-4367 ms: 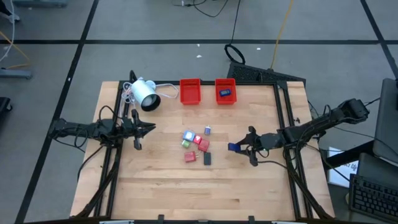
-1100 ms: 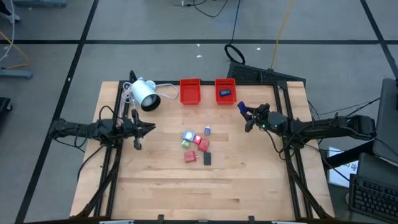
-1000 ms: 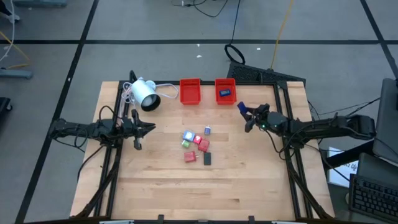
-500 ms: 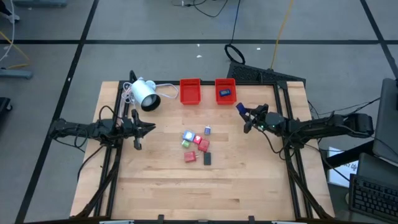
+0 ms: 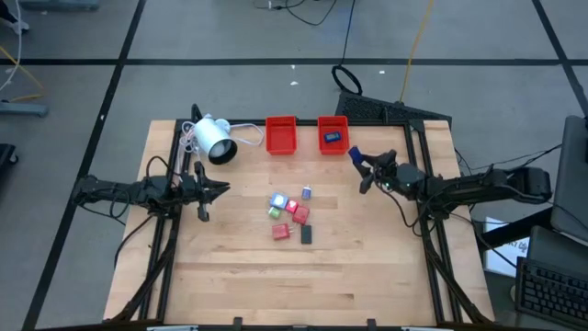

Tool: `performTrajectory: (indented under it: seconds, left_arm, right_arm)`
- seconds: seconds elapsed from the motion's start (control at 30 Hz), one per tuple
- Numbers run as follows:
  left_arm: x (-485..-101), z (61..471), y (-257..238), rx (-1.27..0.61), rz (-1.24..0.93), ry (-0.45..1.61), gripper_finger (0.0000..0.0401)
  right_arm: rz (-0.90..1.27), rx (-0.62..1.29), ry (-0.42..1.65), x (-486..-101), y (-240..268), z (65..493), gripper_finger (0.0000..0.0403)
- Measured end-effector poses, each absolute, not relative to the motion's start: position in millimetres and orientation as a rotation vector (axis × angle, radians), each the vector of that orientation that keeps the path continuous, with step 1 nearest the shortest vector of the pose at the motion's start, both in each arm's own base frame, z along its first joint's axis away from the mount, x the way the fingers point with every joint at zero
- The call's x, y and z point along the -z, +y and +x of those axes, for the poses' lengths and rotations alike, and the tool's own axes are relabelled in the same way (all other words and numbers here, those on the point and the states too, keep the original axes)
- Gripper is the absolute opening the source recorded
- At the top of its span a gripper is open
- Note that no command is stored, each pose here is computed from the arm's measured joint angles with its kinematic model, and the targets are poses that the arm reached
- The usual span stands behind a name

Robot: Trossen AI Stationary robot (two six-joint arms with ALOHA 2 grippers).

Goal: Pick & Place Office items
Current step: Put the blue digital clock into the right red bin

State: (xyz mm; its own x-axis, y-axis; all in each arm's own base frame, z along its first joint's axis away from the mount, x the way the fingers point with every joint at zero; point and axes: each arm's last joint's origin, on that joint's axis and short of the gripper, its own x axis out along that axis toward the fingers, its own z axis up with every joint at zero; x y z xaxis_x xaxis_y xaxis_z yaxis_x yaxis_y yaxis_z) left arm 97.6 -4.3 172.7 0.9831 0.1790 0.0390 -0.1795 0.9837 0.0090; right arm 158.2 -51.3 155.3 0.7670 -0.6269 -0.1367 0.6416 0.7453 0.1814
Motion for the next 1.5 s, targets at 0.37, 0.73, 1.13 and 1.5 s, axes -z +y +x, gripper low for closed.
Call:
performTrajectory:
  seconds: [0.37, 0.73, 1.13, 1.5]
  left_arm:
    - [-172.7, 97.6, -4.3, -0.180, 0.013, -0.038, 0.0047]
    - [-172.7, 97.6, -4.3, -0.180, 0.013, -0.038, 0.0047]
    - [-172.7, 97.5, -4.3, -0.180, 0.012, -0.038, 0.0047]
    - [-172.7, 97.5, -4.3, -0.180, 0.013, -0.038, 0.0047]
  right_arm:
    - [0.266, 0.682, 0.047, -161.5, -61.9, 161.2, 0.0167]
    - [0.216, 0.700, 0.142, -174.6, -83.9, 185.0, 0.0167]
    - [0.176, 0.718, 0.231, -186.9, -118.8, 215.2, 0.0167]
    - [0.204, 0.740, 0.333, -175.3, -153.6, 230.2, 0.0167]
